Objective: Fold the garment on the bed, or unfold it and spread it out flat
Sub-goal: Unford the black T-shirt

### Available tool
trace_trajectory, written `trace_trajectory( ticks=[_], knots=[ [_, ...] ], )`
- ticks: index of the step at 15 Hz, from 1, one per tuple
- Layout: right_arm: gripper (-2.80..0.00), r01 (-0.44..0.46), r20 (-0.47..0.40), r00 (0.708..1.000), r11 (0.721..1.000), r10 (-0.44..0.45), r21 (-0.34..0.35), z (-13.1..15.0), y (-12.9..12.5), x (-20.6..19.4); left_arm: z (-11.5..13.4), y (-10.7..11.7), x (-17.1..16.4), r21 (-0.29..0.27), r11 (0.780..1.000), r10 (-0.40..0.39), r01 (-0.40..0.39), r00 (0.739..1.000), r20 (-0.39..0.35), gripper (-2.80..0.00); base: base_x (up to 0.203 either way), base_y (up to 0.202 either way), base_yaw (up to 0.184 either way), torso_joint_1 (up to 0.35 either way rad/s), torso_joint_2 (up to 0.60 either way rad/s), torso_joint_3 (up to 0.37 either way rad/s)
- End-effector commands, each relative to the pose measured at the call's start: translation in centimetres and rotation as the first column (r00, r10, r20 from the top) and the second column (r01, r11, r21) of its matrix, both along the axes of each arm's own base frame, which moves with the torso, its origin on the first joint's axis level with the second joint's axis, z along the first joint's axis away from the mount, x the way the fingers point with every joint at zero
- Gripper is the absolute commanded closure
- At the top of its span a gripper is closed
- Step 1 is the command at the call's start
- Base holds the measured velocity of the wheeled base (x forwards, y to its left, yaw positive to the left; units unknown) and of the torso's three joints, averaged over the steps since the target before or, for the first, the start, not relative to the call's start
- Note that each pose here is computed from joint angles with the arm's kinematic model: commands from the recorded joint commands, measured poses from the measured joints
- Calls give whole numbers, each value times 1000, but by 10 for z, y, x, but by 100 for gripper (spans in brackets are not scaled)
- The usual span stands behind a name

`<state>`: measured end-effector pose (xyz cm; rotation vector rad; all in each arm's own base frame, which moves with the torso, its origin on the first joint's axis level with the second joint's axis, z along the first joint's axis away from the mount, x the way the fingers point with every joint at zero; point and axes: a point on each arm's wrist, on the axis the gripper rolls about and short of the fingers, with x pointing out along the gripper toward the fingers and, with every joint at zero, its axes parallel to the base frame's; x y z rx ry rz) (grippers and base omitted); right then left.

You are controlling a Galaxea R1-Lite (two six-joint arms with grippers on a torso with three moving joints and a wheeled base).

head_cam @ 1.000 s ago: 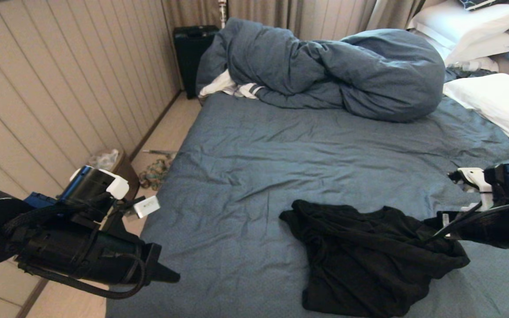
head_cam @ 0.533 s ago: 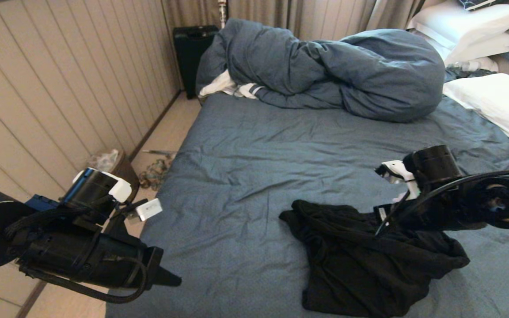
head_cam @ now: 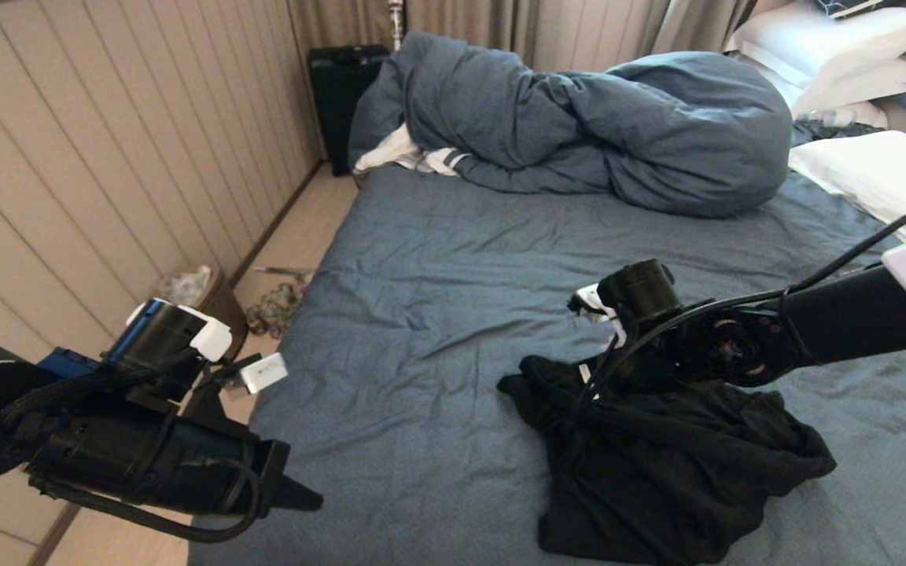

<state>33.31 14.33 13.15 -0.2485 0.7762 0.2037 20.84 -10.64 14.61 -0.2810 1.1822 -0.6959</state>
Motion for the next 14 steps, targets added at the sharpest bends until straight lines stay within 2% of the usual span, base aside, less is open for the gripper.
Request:
trace_trajectory(
  ticks=[1,6,11,12,14],
  knots=[
    [-280,-18,-3,1000,1000,18,-6,-7,12,9,-1,0,0,-1,1000,0,0,1000,-6,0,0,0,0,0,0,0],
    [-280,-14,-87,996,997,8,-70,-39,25,26,-2,0,0,0,1000,-3,3,1000,-8,0,0,0,0,0,0,0],
    [-280,-7,-87,996,997,1,-71,-49,31,39,-4,-1,1,2,1000,-6,6,1000,-19,0,0,0,0,0,0,0],
    [0,1,-84,996,997,-8,-78,-49,30,40,-5,-1,1,3,1000,-6,6,1000,-20,0,0,0,0,0,0,0],
    [0,3,-86,996,996,-10,-88,-50,29,40,-5,-1,1,3,1000,-7,7,1000,-20,0,0,0,0,0,0,0]
  ],
)
